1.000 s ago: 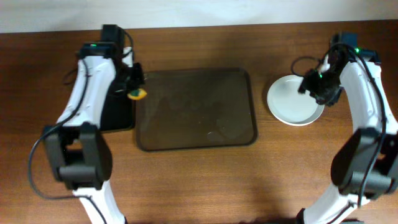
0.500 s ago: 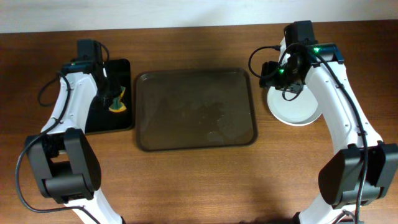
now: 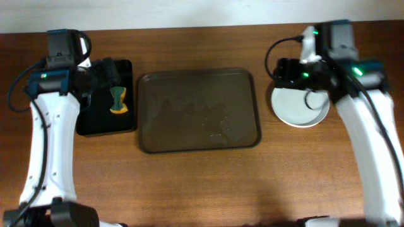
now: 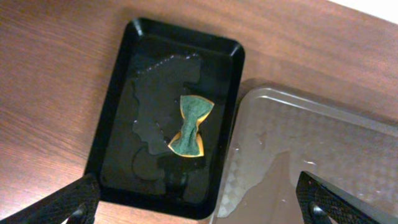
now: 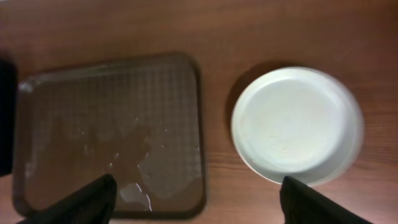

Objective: Clean dirty plates on tray and stack at the side

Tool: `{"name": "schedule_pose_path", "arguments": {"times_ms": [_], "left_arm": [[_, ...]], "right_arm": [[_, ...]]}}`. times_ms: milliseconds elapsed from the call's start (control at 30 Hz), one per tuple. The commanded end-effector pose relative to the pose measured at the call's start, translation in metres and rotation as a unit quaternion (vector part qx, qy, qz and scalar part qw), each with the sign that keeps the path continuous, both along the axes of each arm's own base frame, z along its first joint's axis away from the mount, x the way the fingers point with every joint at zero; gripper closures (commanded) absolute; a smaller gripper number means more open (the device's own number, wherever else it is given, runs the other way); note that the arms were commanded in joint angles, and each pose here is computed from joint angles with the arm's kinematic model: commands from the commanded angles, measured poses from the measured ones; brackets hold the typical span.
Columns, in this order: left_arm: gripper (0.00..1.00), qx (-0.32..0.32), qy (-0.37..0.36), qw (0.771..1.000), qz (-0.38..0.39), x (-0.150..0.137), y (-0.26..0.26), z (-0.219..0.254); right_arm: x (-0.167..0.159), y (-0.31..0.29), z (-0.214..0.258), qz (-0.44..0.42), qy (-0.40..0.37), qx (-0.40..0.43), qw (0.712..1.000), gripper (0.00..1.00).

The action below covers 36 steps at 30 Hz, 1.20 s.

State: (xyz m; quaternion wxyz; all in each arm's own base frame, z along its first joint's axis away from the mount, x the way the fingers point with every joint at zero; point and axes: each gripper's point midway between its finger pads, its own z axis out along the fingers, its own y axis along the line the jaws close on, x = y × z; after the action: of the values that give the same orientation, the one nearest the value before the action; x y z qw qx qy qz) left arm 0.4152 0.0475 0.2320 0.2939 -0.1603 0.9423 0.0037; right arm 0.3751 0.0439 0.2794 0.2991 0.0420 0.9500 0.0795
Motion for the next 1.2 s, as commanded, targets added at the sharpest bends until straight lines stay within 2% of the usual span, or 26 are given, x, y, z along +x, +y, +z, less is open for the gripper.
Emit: {"name": "schedule_pose_path", "arguments": {"times_ms": [0,33,67,200,533,633,833,967,1167], "left_arm": [[0.01,-0.004,0.003,1.000,-0.001,0.000,-0.001,-0.001],[0.01,-0.004,0.003,1.000,-0.001,0.000,-0.001,-0.001],[0.01,-0.004,0.003,1.000,-0.001,0.000,-0.001,-0.001],[0.01,-0.004,0.003,1.000,-0.001,0.000,-0.001,0.000],[0.01,-0.004,0.003,1.000,-0.001,0.000,-0.001,0.000],[0.01,-0.004,0.003,1.000,-0.001,0.000,-0.001,0.000],[0.01,-0.004,0.003,1.000,-0.001,0.000,-0.001,0.000],[0.01,-0.004,0.003,1.000,-0.001,0.000,-0.001,0.000],[0.01,-0.004,0.003,1.000,-0.001,0.000,-0.001,0.000]], "right_arm": [[-0.037,-0.013,0.055,-0.014,-0.076,-0.025,0.997,0.13],[-0.047,-0.014,0.066,-0.015,-0.091,-0.024,0.995,0.10],[-0.058,-0.015,0.078,-0.015,-0.109,-0.021,0.994,0.02],[-0.082,-0.016,0.105,-0.014,-0.155,-0.014,0.988,0.02],[-0.086,-0.023,0.100,-0.022,-0.146,-0.033,0.988,0.02],[-0.083,-0.022,0.100,-0.005,-0.186,-0.047,0.981,0.02],[-0.099,-0.025,0.047,-0.015,-0.301,-0.038,0.953,0.01],[-0.121,-0.026,-0.016,-0.020,-0.375,-0.030,0.926,0.02],[-0.134,-0.027,-0.056,-0.025,-0.455,-0.021,0.890,0.02]]}}
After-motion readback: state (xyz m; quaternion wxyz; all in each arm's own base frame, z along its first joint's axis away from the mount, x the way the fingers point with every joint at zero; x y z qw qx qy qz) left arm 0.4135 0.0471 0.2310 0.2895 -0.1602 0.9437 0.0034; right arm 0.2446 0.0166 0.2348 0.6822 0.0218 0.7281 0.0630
